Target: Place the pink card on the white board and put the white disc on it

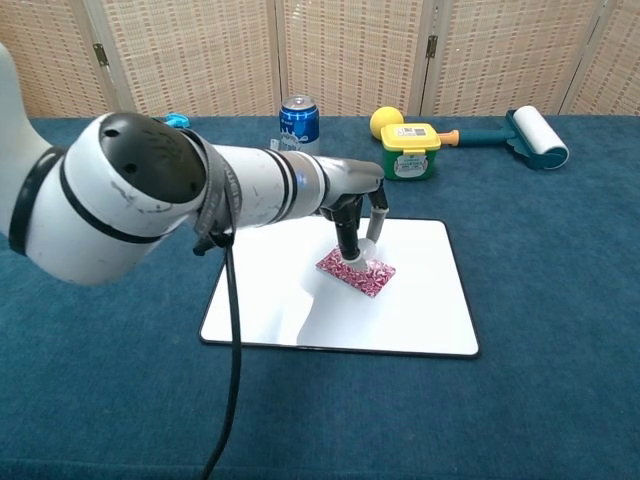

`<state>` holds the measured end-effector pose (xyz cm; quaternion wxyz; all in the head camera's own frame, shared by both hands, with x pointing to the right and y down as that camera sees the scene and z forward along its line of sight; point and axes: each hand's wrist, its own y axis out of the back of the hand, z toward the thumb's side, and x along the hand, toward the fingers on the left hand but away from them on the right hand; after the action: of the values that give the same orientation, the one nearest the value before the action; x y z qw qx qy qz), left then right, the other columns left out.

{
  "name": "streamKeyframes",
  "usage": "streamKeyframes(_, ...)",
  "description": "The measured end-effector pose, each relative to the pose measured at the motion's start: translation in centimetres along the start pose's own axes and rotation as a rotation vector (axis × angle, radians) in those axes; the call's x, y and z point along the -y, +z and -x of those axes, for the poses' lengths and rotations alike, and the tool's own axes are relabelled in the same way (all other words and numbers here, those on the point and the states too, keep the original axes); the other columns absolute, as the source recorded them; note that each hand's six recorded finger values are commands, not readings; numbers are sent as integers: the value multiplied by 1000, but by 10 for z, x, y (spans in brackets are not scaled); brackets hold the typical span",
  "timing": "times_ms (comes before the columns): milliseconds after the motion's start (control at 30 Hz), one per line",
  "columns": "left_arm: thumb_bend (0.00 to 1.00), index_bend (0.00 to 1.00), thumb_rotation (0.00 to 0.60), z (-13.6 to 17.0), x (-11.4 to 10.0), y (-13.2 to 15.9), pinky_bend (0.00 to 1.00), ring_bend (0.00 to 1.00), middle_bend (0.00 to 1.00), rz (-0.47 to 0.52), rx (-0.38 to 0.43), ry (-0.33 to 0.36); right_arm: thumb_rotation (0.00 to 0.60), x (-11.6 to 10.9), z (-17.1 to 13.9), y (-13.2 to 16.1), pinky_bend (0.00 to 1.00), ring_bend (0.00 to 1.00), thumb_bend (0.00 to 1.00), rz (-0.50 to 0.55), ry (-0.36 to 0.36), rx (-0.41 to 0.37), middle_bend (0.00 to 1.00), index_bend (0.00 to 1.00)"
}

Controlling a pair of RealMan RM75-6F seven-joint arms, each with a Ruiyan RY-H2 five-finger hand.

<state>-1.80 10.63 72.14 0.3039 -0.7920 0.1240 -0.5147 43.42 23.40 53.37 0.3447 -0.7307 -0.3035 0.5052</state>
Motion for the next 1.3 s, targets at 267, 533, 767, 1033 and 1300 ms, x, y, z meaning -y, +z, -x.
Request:
streamKeyframes(267, 313, 605, 600, -11, -1, 8, 1000, 1000, 1000, -15, 9, -5, 600, -4, 0, -4, 0, 0, 294, 7, -14, 15, 0, 0)
streamKeyframes(533, 310, 411, 600, -10, -2, 1, 1000, 1000, 1000, -15, -1, -21, 600, -5, -1, -5, 0, 0, 294, 7, -22, 23, 0, 0)
streamKeyframes(767, 310, 384, 600, -6, -8, 0, 1000, 1000, 1000, -14, 2, -12, 600, -4, -1, -3, 0, 0, 294, 0, -21, 22, 0, 0)
streamKeyframes(1033, 310, 362, 600, 17, -25, 0, 1000, 1000, 1000, -11, 37, 19, 600, -2, -2, -3, 0, 0, 294, -2, -13, 20, 0, 0)
streamKeyframes(1300, 309, 226, 600, 96, -46, -44, 831, 780, 963, 0, 45, 126, 600, -3, -3, -3, 0, 0, 294, -13, -29, 27, 0, 0)
